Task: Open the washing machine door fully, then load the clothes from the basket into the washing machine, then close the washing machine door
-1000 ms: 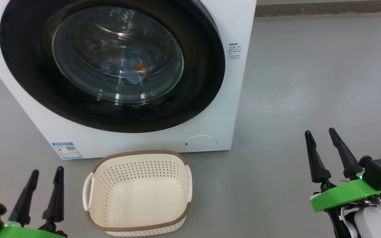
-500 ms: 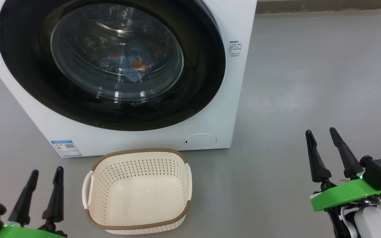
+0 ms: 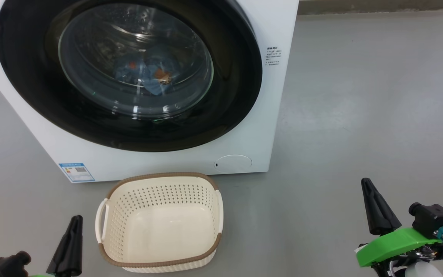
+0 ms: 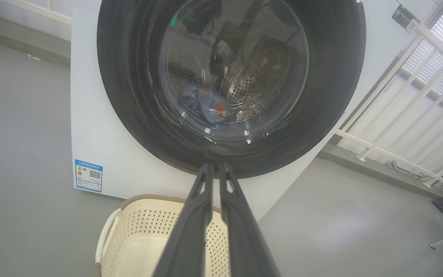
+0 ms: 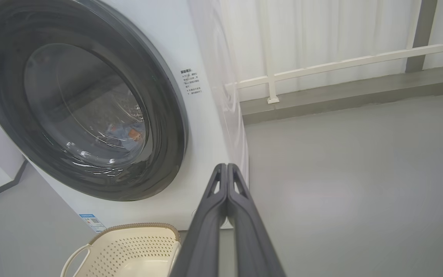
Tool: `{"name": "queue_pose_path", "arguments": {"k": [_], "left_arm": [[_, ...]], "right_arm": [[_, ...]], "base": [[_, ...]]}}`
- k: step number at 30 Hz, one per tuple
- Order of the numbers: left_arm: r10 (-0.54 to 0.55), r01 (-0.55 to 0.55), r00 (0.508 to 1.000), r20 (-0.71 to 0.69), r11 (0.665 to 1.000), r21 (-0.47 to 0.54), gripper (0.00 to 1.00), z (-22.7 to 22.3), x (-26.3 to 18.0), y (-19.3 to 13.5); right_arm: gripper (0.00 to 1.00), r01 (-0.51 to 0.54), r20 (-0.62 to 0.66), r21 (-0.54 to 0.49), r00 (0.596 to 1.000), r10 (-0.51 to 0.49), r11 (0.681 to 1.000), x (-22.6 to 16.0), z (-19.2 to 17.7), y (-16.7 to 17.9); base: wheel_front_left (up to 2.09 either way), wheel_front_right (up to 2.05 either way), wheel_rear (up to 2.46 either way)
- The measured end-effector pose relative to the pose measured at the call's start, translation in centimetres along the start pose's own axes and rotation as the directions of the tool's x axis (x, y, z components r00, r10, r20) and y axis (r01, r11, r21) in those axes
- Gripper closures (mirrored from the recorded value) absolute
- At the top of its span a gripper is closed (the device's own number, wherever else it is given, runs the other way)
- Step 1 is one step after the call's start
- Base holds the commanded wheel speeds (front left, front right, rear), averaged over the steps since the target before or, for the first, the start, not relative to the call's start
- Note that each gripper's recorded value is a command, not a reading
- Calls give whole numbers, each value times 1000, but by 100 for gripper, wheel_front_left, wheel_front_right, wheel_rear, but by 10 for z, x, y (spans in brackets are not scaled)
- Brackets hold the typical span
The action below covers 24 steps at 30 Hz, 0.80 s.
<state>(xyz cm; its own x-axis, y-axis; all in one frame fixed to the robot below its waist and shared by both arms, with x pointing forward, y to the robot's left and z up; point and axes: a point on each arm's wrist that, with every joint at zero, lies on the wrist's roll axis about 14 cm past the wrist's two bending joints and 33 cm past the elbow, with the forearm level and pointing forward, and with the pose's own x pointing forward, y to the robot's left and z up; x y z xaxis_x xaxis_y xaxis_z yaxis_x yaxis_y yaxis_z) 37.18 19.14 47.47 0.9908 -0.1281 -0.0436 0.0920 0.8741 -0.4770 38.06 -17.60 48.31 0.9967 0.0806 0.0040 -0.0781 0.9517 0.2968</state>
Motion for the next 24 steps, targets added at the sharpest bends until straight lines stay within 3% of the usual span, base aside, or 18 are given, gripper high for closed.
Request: {"name": "queue_pose_path", "arguments": {"k": [24], "left_arm": [[57,-57,998,-5,977,-207,100,-1,1,3]], "right_arm": [[100,73,-17,245,997,-71,967,0,1,-11]], "base": [[0,0,0]]}}
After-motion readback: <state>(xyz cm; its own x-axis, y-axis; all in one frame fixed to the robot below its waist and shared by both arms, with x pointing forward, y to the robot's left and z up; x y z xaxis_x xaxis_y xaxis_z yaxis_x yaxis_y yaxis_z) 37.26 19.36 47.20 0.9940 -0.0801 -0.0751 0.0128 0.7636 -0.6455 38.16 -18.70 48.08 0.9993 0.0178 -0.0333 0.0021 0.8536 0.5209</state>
